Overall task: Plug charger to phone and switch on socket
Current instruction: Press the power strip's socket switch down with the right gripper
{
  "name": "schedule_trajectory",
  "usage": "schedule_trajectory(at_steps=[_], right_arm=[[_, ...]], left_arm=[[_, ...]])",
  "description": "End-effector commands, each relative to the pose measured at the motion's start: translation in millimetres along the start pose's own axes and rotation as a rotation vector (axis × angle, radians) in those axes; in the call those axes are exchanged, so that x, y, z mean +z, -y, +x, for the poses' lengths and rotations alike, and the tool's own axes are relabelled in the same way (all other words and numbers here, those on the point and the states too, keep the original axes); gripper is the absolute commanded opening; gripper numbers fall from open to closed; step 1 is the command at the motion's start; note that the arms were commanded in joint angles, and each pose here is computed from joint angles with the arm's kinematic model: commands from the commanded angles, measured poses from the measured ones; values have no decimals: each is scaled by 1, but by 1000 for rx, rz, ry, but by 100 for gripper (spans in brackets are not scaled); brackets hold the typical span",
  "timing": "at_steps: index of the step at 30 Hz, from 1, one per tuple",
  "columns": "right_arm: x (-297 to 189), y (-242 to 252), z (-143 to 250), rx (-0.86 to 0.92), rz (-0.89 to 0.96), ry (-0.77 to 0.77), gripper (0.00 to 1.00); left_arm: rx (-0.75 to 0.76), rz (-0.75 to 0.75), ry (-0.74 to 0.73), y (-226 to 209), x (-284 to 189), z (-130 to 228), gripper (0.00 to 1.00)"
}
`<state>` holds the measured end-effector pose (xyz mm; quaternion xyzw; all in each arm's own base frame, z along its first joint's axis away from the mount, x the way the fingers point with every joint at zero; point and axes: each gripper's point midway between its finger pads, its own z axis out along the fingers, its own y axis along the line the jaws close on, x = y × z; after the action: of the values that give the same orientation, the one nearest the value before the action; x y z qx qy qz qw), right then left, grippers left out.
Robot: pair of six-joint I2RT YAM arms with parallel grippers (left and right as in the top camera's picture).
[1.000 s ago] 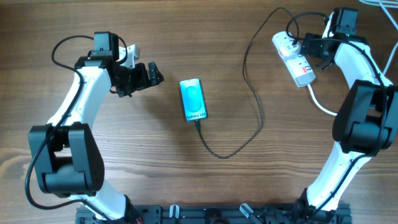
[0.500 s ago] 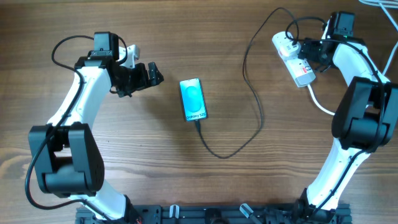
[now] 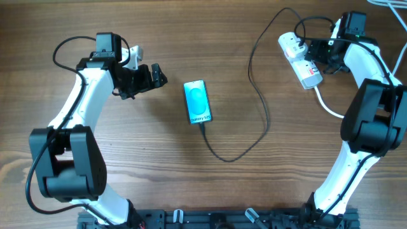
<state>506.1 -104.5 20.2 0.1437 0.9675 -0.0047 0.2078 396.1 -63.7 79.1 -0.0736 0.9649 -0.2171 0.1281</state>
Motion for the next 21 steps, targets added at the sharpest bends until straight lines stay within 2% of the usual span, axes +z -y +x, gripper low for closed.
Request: schedule_trajectory(at_steps=[1, 10, 13, 16, 21], right_arm=[[13, -17, 30, -24, -62, -100, 100], [13, -16, 34, -24, -54, -116, 100], [7, 2, 23, -27, 46, -86, 100], [-23, 15, -3, -24, 123, -3, 100], [-81, 10, -32, -16, 101, 118, 100]], left_arm=[[-4, 3, 14, 0, -4, -3, 100], [-4, 3, 14, 0, -4, -3, 100], [-4, 3, 14, 0, -4, -3, 100], [-4, 3, 14, 0, -4, -3, 100], [-4, 3, 14, 0, -4, -3, 100]])
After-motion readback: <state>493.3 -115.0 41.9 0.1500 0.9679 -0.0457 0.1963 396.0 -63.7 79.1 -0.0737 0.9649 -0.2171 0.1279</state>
